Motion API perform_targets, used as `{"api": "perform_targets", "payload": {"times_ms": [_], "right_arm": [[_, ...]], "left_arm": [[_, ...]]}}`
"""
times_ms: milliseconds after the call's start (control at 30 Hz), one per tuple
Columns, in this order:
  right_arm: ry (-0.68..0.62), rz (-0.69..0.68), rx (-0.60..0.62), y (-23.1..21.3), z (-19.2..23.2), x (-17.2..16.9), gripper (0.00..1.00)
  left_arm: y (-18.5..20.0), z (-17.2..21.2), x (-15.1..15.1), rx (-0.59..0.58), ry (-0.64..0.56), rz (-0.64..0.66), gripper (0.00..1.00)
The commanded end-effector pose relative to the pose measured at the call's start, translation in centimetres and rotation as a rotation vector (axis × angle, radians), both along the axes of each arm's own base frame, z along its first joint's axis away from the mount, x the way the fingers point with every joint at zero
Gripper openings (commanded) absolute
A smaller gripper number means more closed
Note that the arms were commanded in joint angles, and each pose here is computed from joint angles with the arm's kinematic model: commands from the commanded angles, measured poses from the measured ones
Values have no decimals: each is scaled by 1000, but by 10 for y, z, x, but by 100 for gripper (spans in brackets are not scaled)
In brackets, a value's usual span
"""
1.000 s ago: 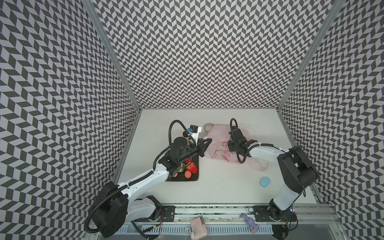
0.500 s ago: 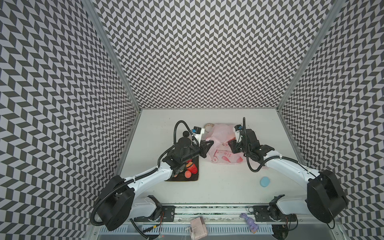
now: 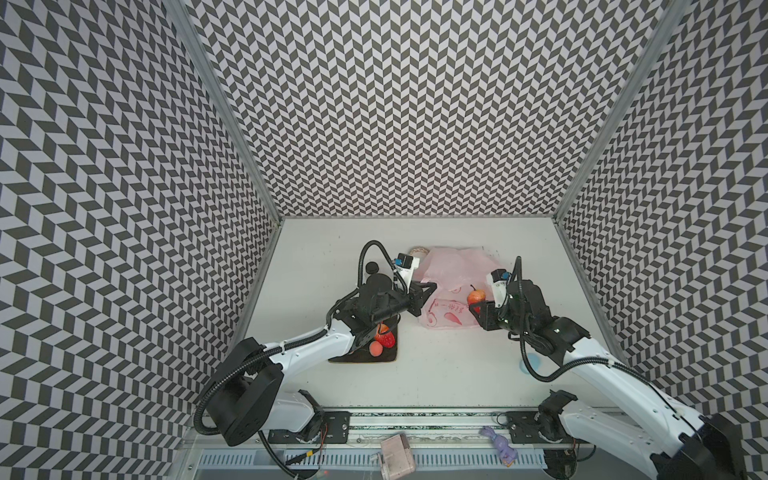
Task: Take the fake fruits out of the plastic bag
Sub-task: 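Carry the orange-red pear toward the tray while the left gripper releases the bag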
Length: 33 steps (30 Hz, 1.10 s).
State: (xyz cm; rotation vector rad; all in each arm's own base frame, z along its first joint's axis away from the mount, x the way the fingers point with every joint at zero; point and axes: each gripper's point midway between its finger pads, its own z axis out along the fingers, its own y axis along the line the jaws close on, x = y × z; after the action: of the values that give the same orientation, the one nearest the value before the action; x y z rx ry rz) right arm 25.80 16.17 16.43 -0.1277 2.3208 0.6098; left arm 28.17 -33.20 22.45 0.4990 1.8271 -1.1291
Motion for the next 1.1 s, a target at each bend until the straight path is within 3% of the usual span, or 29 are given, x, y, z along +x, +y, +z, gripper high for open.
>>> {"api": "perform_targets", "payload": {"times_ms": [0,133,233,433,467,500,533,933,1067], "right_arm": [[-49,-64,47,-9,20,-2,30],[-130,-160,34,-30,44,-1,30],[-166,-213,9,-43,57,0,30],[-197,-235,-38,-51,75,2,30],[-202,-236,-43,-52,77,2,30],[-207,-235,-46,-52,77,3,30],[-212,-235,-46,-52,79,4,30],[-293,-186,-56,-35,102,30,30],[-334,-75,-33,-12,113,38,30]], "left_arm": [[-16,13,-4,-39,-26,-49,0],[-36,3,-17,-14,-19,-121,6],[-51,-1,-24,5,-18,-177,18],[-60,5,-26,52,-48,-211,64],[-58,7,-27,56,-59,-212,73],[-56,9,-29,58,-72,-215,95],[-53,11,-32,63,-85,-217,100],[16,84,-84,53,-410,-200,100],[46,107,-97,52,-473,-152,100]]}}
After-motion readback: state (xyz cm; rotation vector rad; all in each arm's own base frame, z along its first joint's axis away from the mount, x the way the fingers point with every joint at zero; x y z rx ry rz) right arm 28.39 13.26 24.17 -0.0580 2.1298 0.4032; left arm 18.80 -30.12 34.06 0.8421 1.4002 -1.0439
